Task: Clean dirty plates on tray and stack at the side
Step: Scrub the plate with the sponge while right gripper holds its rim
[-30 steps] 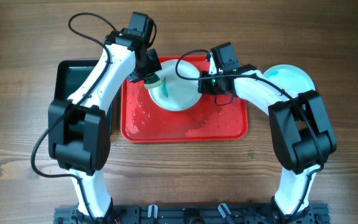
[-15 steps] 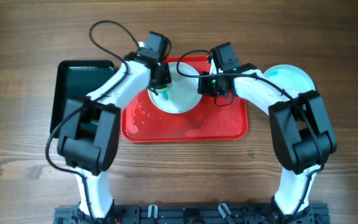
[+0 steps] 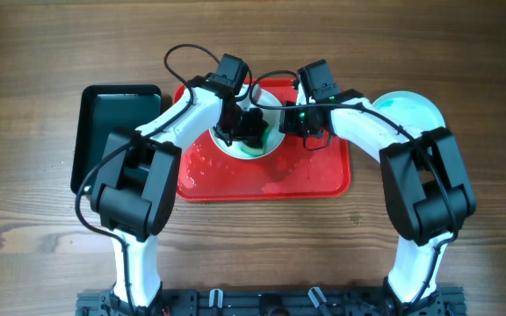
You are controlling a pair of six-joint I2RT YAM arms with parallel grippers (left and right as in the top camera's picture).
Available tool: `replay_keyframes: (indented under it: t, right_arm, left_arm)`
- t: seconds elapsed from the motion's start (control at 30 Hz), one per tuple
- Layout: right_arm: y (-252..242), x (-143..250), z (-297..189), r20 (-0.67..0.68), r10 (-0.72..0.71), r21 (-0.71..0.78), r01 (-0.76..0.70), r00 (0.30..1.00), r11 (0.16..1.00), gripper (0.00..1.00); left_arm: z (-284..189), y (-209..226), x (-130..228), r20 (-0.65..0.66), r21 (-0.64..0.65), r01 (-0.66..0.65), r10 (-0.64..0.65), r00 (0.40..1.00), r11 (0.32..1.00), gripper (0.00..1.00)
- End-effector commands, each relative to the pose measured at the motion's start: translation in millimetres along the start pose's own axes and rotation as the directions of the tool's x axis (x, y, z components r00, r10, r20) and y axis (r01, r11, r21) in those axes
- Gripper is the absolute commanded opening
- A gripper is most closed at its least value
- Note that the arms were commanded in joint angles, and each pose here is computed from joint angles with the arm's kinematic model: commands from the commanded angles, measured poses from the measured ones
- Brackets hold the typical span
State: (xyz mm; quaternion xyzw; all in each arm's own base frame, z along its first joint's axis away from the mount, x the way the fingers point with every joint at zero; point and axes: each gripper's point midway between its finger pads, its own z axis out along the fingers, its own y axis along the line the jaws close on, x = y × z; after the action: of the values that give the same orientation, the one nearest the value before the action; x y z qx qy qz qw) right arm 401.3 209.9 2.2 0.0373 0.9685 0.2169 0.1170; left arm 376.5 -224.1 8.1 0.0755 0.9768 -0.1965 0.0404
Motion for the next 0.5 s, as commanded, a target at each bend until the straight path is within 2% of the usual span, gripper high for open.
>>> replay_keyframes:
  t: [0.0, 0.03, 0.07, 0.17, 0.23, 0.27, 0.3, 0.37, 0.4, 0.47]
  right_arm:
    - [-7.7, 15.5, 12.2, -0.058, 0.002, 0.014, -0.001, 0.998, 1.0, 0.04]
    - [-7.7, 15.5, 12.2, -0.058, 0.002, 0.014, -0.001, 0.998, 1.0, 0.04]
    - [-7.8, 15.5, 12.2, -0.058, 0.002, 0.014, -0.001, 0.998, 1.0, 0.04]
    - [-7.6, 15.4, 12.2, -0.058, 0.003, 0.013, -0.002, 0.998, 1.0, 0.04]
    - [-7.7, 15.3, 12.2, -0.057, 0.002, 0.013, -0.001, 0.998, 1.0, 0.04]
    - [-7.7, 15.3, 12.2, -0.057, 0.002, 0.013, -0.001, 0.998, 1.0, 0.04]
    - [-7.7, 15.2, 12.2, -0.057, 0.002, 0.014, -0.001, 0.998, 1.0, 0.04]
    - [-7.6, 15.2, 12.2, -0.057, 0.002, 0.013, -0.001, 0.998, 1.0, 0.04]
    - [-7.8, 15.0, 12.1, -0.056, 0.002, 0.013, -0.001, 0.998, 1.0, 0.04]
    - [-7.3, 14.3, 12.2, -0.054, 0.001, 0.011, -0.001, 0.999, 1.0, 0.04]
  left_arm:
    - [-29.9, 122.7, -22.5, 0.325, -0.522, 0.383, -0.237, 0.915, 0.762, 0.04]
    - [-39.1, 133.6, -22.4, 0.373, -0.566, 0.424, -0.239, 0.897, 0.707, 0.04]
    - [-43.3, 138.2, -20.8, 0.39, -0.586, 0.441, -0.24, 0.889, 0.68, 0.04]
    - [-45.1, 140.4, -13.6, 0.371, -0.613, 0.43, -0.239, 0.898, 0.663, 0.04]
    - [-38.9, 133.6, -7.5, 0.317, -0.603, 0.393, -0.243, 0.917, 0.694, 0.04]
    - [-28.4, 120.8, -1.3, 0.229, -0.569, 0.32, -0.228, 0.946, 0.758, 0.04]
    - [-18.4, 106.3, 5.5, 0.141, -0.514, 0.248, -0.204, 0.969, 0.821, 0.04]
    - [1.9, 55.1, 31.9, -0.1, -0.249, 0.067, -0.095, 0.99, 0.966, 0.04]
    - [4.3, 29.1, 44.7, -0.181, -0.09, 0.011, -0.028, 0.983, 0.996, 0.04]
    - [-0.8, -13.2, 59.3, -0.243, 0.179, -0.044, 0.088, 0.966, 0.983, 0.04]
